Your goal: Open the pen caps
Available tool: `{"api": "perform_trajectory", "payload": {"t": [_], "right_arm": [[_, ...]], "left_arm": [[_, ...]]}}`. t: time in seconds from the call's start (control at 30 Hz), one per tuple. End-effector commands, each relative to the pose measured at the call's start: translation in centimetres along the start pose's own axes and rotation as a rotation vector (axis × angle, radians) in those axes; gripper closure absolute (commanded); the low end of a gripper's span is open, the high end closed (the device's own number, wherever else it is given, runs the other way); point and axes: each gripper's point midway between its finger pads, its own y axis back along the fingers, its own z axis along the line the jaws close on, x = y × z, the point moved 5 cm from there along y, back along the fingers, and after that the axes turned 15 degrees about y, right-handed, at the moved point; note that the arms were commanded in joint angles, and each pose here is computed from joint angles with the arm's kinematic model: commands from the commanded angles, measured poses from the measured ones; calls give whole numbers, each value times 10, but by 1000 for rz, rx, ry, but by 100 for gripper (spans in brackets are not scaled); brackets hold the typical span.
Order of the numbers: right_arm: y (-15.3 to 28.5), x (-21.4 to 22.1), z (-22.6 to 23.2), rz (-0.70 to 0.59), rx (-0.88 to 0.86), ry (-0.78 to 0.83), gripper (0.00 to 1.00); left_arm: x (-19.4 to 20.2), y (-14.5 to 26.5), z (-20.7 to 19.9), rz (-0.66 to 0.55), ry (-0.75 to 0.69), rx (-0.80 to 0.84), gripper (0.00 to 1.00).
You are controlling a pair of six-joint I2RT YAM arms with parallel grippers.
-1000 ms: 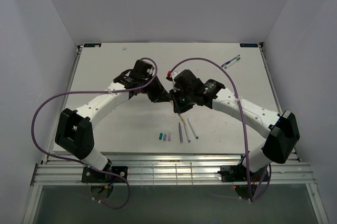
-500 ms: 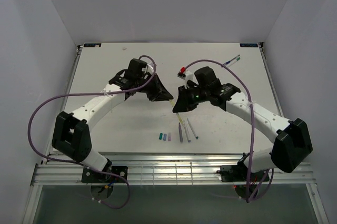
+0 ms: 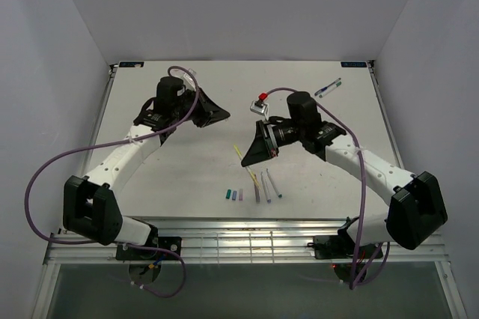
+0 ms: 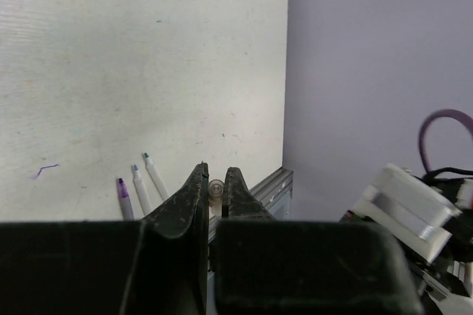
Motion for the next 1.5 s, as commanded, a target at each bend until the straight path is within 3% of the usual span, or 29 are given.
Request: {"api": "perform_trajectory", "payload": {"t": [0.0,0.1,0.3,0.43,0.63,0.93,1.13,1.47], "right_arm": [[12,2,-16,97,265,35,92],[31,15,-50,148,562,7,92],[67,40,-82,153,848,-23,92],[86,58,-103,231,1015,-30,92],[95,87,-132,337,1106,-82,92],[96,107,-158,388,1144,-104,92],[94,110,-165,394,1136,-103,92],[91,118,-174,409,1121,-114,92]], "left_arm": [[-10,9,7,-69,7,-144,100],[-3,17,29,-41,5,-268,100],[31,39,80,32,5,-366,100],[54,50,108,86,47,-404,100],[79,53,142,140,65,-482,100],[111,31,168,233,-23,-619,96],[113,24,182,245,-26,-668,96],[117,16,192,286,-16,-684,81]]}}
